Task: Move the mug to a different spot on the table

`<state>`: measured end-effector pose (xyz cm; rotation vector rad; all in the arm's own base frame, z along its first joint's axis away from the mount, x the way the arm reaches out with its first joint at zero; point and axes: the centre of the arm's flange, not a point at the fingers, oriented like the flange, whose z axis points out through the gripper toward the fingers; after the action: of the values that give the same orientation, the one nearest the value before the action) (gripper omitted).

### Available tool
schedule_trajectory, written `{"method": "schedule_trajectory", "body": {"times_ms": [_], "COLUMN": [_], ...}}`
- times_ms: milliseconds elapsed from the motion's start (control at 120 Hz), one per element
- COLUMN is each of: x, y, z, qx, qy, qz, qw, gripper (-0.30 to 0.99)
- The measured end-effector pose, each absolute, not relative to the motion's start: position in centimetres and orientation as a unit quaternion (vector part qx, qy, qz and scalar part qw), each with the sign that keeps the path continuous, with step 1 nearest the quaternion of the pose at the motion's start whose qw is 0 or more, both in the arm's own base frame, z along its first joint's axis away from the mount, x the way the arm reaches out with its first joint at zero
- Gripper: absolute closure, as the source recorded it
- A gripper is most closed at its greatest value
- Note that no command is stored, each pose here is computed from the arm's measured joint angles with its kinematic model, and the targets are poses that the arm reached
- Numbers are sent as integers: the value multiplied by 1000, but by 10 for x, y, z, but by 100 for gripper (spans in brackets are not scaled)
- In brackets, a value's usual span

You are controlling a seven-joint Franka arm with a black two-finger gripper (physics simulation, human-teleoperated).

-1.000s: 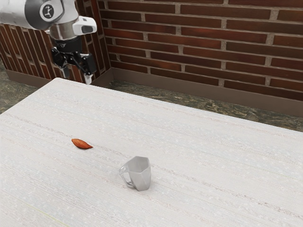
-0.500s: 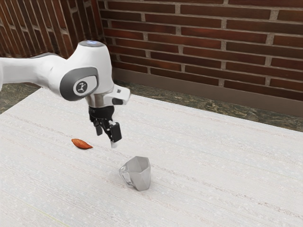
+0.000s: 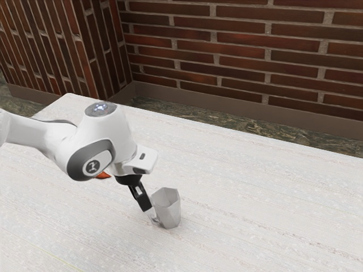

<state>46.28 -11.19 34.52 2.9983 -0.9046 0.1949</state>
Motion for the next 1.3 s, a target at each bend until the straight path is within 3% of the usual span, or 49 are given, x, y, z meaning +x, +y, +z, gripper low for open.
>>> {"method": "schedule_trajectory", "body": {"times_ms": [475,1025,1300], "x": [442,450,453], "y": [-104,-96,-98], "z": [322,283,286], "qx": [936,939,936], "qy": [-327,-316,-321], "qz": [130,132,145], "qw": [1,-12,-14], "gripper": [2,13,24]}}
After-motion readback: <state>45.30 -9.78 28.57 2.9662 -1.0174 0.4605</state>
